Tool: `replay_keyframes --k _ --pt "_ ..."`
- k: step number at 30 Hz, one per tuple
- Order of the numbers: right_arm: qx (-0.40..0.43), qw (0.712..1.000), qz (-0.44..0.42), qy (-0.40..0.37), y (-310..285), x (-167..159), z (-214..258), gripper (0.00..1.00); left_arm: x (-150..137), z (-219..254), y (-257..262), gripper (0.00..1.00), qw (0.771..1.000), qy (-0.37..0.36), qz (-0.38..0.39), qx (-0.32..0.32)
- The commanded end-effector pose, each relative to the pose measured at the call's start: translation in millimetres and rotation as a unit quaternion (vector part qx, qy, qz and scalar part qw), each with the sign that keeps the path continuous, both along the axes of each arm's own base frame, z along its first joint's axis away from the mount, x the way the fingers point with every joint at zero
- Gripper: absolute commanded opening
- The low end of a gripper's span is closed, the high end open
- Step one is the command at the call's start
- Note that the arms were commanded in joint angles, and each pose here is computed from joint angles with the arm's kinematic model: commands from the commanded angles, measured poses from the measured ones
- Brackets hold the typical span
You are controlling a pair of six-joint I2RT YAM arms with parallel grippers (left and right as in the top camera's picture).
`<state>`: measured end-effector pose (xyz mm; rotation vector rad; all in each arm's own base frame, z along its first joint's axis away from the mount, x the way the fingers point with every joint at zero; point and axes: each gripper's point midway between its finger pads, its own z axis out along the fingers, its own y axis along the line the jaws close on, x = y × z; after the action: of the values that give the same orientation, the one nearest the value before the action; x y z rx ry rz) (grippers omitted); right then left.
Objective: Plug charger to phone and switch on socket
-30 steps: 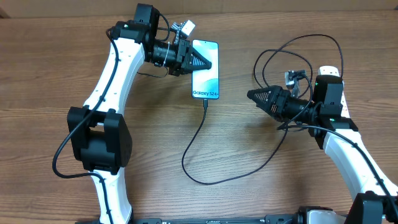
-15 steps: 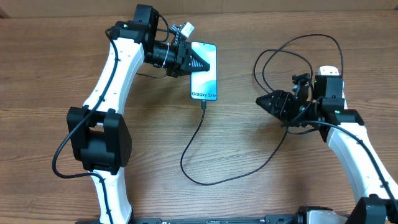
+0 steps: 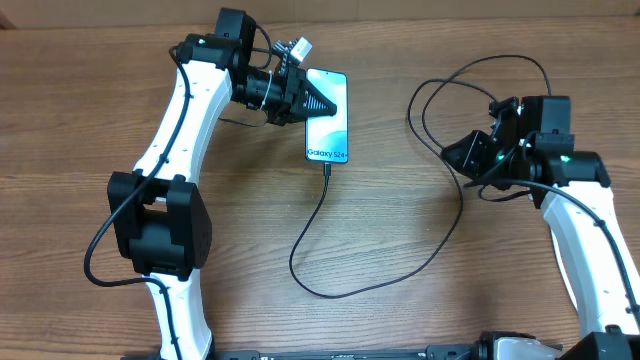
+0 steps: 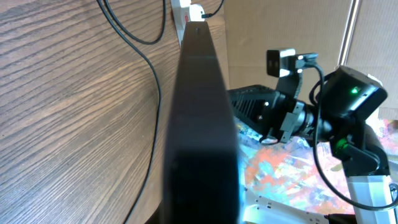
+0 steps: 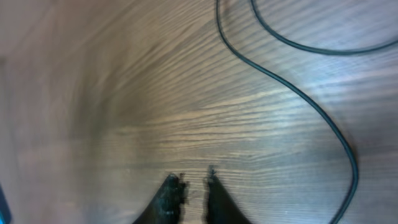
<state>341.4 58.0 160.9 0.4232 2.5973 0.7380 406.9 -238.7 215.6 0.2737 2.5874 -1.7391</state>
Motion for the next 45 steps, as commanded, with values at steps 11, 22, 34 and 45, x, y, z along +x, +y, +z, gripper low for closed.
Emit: replay_keyframes --k 11,22,34,45 --pt "-0.003 0.997 -0.072 -0.021 -54 9 25 0.04 -5 9 -2 0.04 1.0 -0.01 -0.007 -0.007" --pt "-0.001 0.995 -0.098 -0.018 -72 8 24 0.04 -1 -26 10 0.05 0.994 -0.002 0.019 0.109" --pt "-0.001 0.995 -0.098 -0.016 -71 7 24 0.04 6 -73 17 0.04 0.987 0.041 0.025 0.153" --pt "-0.003 0.995 -0.099 -0.011 -72 6 21 0.04 8 -125 16 0.04 0.983 0.089 0.014 0.163"
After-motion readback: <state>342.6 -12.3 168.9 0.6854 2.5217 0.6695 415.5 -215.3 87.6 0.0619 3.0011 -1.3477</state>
